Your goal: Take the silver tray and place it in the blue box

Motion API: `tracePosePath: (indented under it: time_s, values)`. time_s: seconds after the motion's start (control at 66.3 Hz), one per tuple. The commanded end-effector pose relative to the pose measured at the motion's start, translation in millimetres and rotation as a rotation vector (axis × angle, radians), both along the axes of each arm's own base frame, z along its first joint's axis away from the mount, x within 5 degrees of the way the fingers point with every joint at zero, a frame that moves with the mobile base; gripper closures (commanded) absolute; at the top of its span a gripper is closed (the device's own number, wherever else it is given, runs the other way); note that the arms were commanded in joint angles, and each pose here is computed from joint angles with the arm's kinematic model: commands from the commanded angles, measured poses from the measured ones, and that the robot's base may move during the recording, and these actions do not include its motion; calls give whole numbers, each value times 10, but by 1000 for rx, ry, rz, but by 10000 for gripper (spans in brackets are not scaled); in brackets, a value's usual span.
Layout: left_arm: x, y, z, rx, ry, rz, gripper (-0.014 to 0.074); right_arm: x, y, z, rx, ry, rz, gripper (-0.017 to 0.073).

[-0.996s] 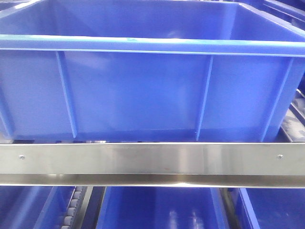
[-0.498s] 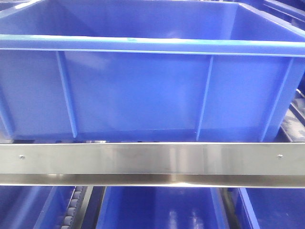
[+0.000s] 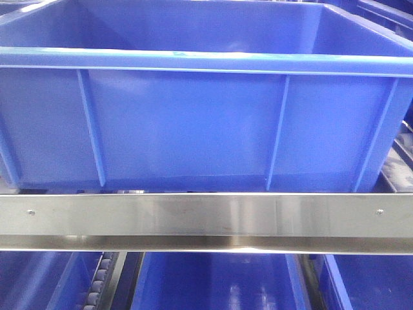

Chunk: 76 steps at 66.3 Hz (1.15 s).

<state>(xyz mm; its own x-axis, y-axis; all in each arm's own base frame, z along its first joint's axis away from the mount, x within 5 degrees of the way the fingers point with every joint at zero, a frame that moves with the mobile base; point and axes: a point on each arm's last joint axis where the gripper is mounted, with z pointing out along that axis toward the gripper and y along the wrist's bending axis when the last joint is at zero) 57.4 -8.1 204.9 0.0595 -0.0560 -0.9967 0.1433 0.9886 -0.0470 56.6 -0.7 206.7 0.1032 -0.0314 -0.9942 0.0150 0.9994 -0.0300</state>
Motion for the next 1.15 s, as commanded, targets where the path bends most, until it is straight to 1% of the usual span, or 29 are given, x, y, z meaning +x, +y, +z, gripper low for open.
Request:
tracePosePath:
  time_s: [0.0, 0.06, 0.272, 0.332, 1.132]
  values:
    - [-18, 18, 90, -13, -105, 19, 697, -30, -4, 78, -3, -101, -9, 510]
    - [-32, 21, 102, 1, -119, 25, 697, -30, -4, 78, -3, -101, -9, 510]
    - [-44, 26, 119, 9, -144, 33, 697, -30, -4, 78, -3, -101, -9, 510]
    - [-47, 26, 134, 24, -163, 35, 697, -30, -4, 78, -3, -101, -9, 510]
    - [-49, 27, 141, 20, -171, 36, 697, -30, -4, 78, -3, -101, -9, 510]
